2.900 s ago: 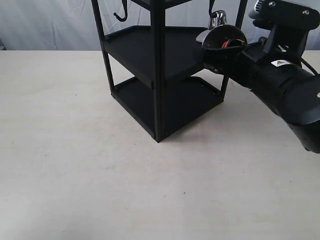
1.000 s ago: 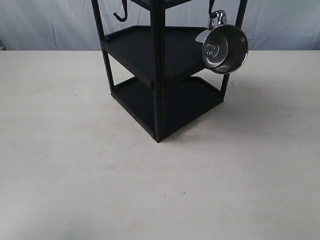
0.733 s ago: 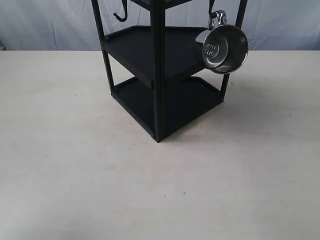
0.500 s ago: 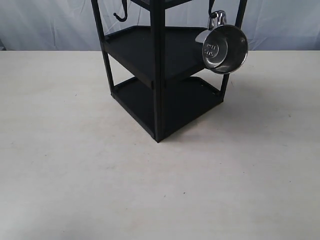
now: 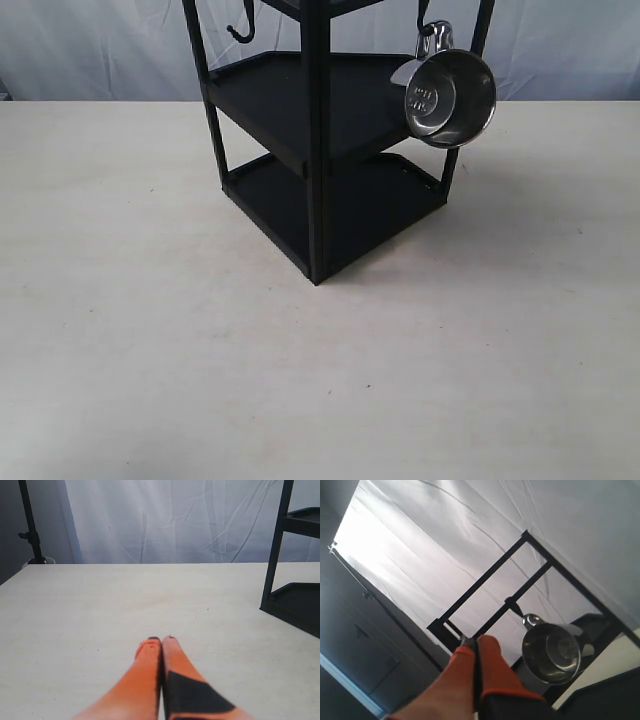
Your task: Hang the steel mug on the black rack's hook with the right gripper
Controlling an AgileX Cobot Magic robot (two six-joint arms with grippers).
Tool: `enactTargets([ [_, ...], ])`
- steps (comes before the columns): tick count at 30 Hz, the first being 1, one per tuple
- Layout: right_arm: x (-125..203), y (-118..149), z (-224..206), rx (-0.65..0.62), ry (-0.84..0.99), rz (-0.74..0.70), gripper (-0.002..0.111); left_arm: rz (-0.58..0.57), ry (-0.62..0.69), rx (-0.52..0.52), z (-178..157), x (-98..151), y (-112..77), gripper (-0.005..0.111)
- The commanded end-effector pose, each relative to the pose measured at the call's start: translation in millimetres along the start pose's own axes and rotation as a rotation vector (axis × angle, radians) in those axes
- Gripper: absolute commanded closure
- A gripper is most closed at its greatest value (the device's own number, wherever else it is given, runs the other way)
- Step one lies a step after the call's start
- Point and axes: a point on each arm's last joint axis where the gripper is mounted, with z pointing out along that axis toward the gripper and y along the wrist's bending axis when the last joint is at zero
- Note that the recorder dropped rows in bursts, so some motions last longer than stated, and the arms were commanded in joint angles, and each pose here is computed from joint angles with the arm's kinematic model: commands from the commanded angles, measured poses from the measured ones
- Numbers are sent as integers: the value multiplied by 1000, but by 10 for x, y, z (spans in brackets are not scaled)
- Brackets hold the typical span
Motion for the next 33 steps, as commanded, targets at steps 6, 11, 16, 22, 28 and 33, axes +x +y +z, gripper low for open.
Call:
enactTargets([
  [6, 48, 23, -7, -29, 27, 200, 109, -1, -4, 5, 7, 6, -3, 107],
  [11, 38, 11, -6, -16, 13, 201, 109, -1, -4, 5, 7, 6, -3, 107],
  [16, 27, 0, -6, -5, 1, 141, 109, -1, -4, 5, 7, 6, -3, 107],
  [22, 16, -13, -6, 9, -11, -23, 109, -1, -4, 5, 7, 6, -3, 107],
  [28, 18, -11, -6, 7, -8, -171, 109, -1, -4, 5, 7, 6, -3, 107],
  [33, 45, 19, -7, -30, 16, -291, 109, -1, -4, 5, 7, 6, -3, 107],
])
